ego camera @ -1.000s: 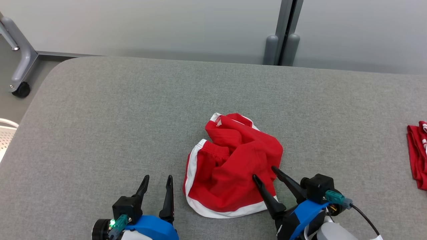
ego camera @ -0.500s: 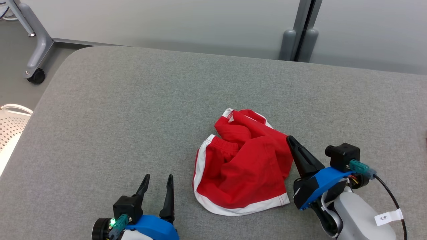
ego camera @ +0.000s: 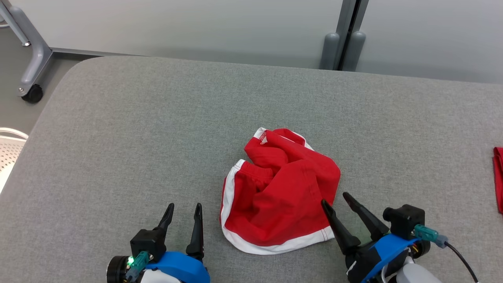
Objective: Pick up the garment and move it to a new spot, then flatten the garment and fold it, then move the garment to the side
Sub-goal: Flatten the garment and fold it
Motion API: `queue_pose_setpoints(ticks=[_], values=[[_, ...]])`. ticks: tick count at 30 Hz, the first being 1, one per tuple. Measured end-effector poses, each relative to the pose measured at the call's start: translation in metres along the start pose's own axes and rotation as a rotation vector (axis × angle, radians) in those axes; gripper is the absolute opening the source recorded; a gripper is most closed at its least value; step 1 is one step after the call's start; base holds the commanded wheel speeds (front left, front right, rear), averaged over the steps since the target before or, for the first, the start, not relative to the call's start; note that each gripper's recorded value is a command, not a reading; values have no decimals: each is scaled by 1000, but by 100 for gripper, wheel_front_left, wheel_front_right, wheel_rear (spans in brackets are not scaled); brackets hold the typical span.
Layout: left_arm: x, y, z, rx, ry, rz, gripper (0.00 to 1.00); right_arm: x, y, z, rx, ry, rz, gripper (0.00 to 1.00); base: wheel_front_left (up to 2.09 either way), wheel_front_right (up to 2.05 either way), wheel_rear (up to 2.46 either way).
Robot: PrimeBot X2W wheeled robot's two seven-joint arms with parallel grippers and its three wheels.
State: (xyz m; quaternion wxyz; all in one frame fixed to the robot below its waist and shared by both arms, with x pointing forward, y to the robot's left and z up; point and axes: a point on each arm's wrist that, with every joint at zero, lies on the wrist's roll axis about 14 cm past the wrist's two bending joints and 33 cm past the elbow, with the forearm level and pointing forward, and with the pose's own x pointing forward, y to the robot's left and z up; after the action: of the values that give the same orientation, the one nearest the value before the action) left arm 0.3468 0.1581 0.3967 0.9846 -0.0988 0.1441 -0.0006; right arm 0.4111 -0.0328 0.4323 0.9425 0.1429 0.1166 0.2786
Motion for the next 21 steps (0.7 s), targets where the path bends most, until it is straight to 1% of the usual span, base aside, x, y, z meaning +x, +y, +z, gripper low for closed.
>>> queue_pose_setpoints(ticks=[7,14,15,16,17,19,21], values=[[3,-4,0,3,1,-13,100,-15,14,-31,50,108,61,100,0,0,0],[1,3,1,3,-2,7,100,-5,29,-38,47,158,137,100,0,0,0],[1,5,1,2,-2,13,100,-4,30,-40,48,165,145,96,0,0,0],[0,6,1,1,-2,17,100,-3,31,-40,47,168,150,76,0,0,0],[0,7,1,1,-2,21,100,-2,31,-39,39,171,158,38,0,0,0],[-1,9,1,0,-2,26,100,1,32,-36,46,165,162,0,0,0,0],[-1,10,0,-1,0,30,100,5,31,-29,42,146,164,0,0,0,0]])
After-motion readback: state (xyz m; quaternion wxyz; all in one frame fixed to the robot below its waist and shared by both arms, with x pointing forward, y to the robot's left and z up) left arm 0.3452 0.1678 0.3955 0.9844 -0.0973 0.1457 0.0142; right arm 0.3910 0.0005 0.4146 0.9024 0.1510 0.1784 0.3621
